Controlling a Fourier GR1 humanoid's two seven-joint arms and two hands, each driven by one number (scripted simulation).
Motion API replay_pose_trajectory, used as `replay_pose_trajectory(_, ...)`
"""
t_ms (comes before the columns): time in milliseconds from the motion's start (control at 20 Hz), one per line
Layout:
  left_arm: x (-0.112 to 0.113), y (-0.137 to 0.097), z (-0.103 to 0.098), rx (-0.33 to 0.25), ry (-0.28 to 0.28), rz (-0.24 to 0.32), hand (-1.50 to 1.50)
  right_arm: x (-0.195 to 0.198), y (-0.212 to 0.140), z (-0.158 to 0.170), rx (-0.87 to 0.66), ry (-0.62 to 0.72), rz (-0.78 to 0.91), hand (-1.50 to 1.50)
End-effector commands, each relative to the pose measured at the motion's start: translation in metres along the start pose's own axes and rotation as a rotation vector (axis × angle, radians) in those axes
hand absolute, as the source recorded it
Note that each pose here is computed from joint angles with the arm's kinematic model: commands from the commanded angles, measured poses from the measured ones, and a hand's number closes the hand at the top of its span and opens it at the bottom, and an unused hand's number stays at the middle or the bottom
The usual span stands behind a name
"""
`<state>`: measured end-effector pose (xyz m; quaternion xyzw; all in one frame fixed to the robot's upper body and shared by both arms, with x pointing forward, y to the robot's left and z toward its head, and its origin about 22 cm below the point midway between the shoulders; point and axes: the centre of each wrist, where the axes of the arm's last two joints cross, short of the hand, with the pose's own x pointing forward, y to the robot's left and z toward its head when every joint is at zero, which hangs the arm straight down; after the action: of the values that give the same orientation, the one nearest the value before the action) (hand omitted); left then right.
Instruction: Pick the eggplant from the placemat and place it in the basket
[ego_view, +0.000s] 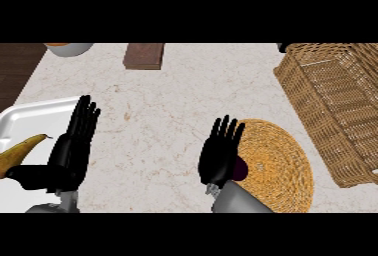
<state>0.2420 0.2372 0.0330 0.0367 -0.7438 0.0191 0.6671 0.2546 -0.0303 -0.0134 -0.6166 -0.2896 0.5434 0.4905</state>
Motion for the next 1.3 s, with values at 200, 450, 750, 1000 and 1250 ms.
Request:
replay_pose_trajectory(200,0.001,-0.007,-0.011,-0.01,0.01,-0.003,0.0,0.009,0.002,0.001,0.014,0.177,0.034,-1.5)
replay_pose_trajectory(450,0.0,-0.009,0.0,-0.021,0.023,0.012,0.0,0.004,0.023,-0.007,0.014,0.191,0.049,-1.5)
replay_pose_trajectory(750,-0.006,-0.002,-0.006,0.015,-0.004,0.001,0.0,0.0,0.027,-0.016,0.043,0.178,0.034,1.5)
replay_pose_trajectory(1000,0.0,-0.027,-0.004,-0.009,0.004,0.009,0.0,-0.003,0.041,-0.033,0.092,0.095,0.142,1.5)
replay_pose_trajectory(1250,0.004,-0.006,-0.011,0.017,0.006,-0.006,0.0,0.002,0.024,-0.025,0.056,0.074,0.18,1.5)
